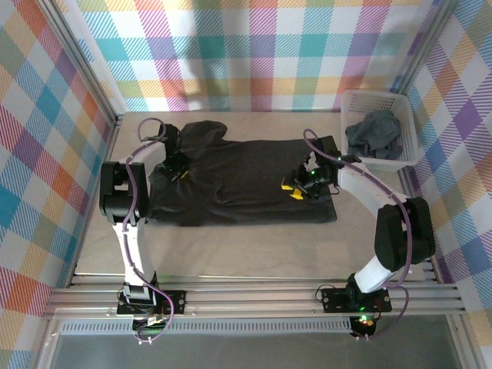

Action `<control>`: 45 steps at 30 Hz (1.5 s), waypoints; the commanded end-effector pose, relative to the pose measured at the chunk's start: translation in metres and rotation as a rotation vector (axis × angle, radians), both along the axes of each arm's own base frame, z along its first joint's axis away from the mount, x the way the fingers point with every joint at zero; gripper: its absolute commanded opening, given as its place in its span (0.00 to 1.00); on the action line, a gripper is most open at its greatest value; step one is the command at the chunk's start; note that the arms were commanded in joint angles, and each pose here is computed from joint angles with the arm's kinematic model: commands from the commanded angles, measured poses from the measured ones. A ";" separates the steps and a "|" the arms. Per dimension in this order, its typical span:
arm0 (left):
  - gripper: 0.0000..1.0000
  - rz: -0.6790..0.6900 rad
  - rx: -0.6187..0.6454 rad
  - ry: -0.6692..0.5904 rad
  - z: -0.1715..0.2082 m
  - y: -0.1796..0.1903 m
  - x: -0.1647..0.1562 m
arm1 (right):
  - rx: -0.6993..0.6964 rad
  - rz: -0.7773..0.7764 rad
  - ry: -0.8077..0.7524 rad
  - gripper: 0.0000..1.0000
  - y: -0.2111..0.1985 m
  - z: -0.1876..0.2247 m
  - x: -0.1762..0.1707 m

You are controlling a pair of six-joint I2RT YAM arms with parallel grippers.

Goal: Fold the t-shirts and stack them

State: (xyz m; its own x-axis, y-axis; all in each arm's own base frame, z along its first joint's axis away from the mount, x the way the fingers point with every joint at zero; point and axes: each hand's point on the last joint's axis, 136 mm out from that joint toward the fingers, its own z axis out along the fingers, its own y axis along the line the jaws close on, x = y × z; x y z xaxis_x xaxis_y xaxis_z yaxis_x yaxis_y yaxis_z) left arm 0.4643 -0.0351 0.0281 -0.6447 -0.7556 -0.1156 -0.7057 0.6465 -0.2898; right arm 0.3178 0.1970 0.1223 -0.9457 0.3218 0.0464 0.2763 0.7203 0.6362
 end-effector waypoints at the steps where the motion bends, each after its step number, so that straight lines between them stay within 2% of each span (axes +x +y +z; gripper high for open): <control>1: 0.09 0.043 -0.051 -0.078 0.027 0.003 0.008 | -0.053 -0.008 0.042 0.38 -0.013 -0.019 -0.007; 3: 0.18 0.049 -0.061 -0.130 0.047 0.002 0.009 | -0.069 -0.024 0.048 0.38 -0.022 -0.026 -0.007; 4: 0.27 0.060 -0.047 -0.150 0.058 0.005 0.006 | -0.077 -0.031 0.052 0.38 -0.027 -0.028 -0.006; 6: 0.32 0.076 -0.020 -0.182 0.079 0.012 -0.003 | -0.098 -0.036 0.057 0.38 -0.037 -0.033 -0.005; 9: 0.27 0.089 -0.035 -0.185 0.095 0.011 -0.029 | -0.148 -0.021 0.059 0.37 -0.050 -0.040 -0.002; 13: 0.14 0.093 -0.068 -0.017 0.070 0.000 -0.089 | -0.216 -0.017 0.082 0.38 -0.068 -0.051 0.003; 16: 0.12 0.111 -0.080 0.056 0.044 -0.001 -0.119 | -0.231 -0.014 0.145 0.38 -0.074 -0.062 0.006; 22: 0.10 0.127 -0.062 0.152 0.000 0.004 -0.127 | -0.316 -0.025 0.253 0.38 -0.085 -0.093 0.003; 26: 0.08 0.171 0.006 0.232 -0.019 0.016 -0.154 | -0.347 -0.034 0.358 0.38 -0.088 -0.112 -0.016; 36: 0.09 0.228 0.089 0.311 -0.021 0.033 -0.235 | -0.401 -0.073 0.521 0.40 -0.082 -0.117 -0.089; 41: 0.10 0.240 0.101 0.318 -0.021 0.040 -0.254 | -0.405 -0.100 0.545 0.41 -0.078 -0.113 -0.118; 43: 0.10 0.232 0.088 0.314 -0.021 0.038 -0.255 | -0.385 -0.101 0.523 0.41 -0.074 -0.111 -0.118; 45: 0.13 0.206 0.076 0.261 -0.011 0.036 -0.241 | -0.361 -0.099 0.451 0.42 -0.070 -0.103 -0.105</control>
